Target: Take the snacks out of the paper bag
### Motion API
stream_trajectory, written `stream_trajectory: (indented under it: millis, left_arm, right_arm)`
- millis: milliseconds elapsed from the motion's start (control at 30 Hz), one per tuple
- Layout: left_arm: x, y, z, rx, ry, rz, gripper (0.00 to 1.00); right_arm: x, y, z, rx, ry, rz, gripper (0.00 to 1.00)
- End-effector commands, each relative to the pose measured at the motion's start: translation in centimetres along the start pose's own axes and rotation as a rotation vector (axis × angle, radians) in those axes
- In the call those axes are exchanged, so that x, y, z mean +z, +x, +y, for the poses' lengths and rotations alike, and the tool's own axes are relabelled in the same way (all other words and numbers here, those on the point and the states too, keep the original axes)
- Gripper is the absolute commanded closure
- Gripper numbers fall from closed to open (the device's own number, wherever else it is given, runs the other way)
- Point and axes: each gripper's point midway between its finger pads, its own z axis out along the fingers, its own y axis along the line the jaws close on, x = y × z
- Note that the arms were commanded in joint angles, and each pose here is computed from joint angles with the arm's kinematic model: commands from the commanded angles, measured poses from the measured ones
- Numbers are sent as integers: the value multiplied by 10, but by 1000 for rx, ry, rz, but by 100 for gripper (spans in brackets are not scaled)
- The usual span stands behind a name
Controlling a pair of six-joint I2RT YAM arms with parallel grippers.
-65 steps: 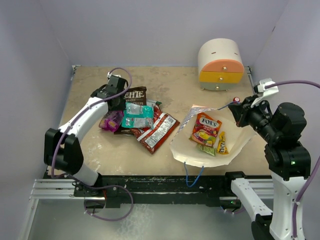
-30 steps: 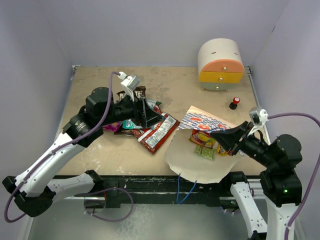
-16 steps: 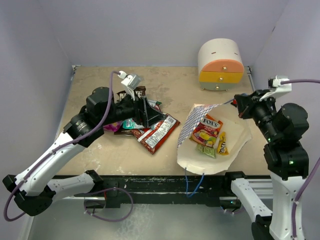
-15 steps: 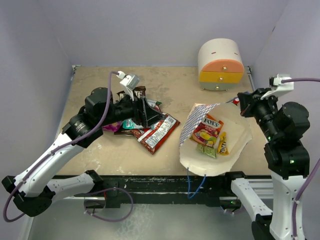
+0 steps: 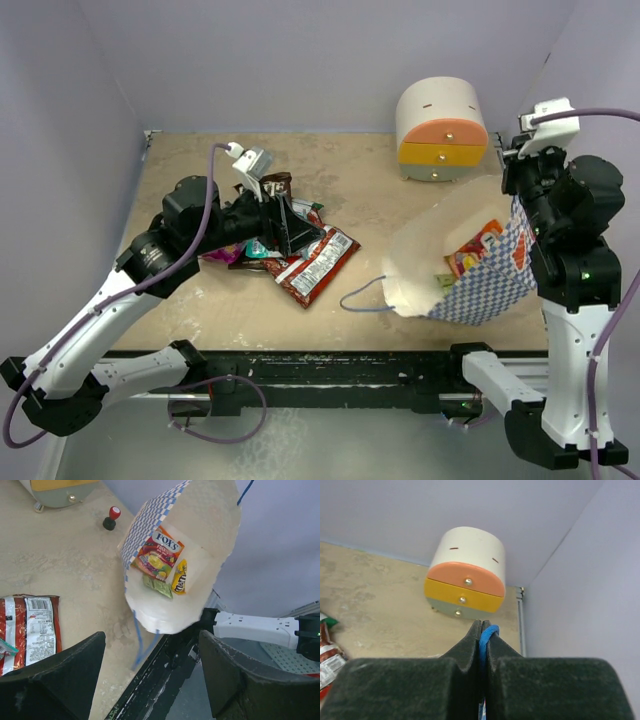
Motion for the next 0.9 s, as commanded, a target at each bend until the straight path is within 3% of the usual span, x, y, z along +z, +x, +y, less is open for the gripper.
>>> stream_trajectory:
  millis: [0,167,300,433,667,867]
  left_arm:
    - [-9,-18,-16,50,42,-49,21]
    - [-11,-11,-14,49,43,-36,21]
    - [-9,-2,-12,58,56,-11,21]
    - [-3,5,-12,72,87,5,17]
    - [19,23,-25,86,169,36,13]
    - [49,65,-63,261,184,39,16]
  right_arm:
    - [-20,-46,33,-11,-213,-217,100]
    - [-62,-12,142,195,-811,-214,100]
    - [-91,25,179,445,-1017,-94,100]
    - [-106,51,172,414,-931,10,100]
    - [-90,75,103,231,-480,110,100]
    - [-77,68,107,244,-496,85,100]
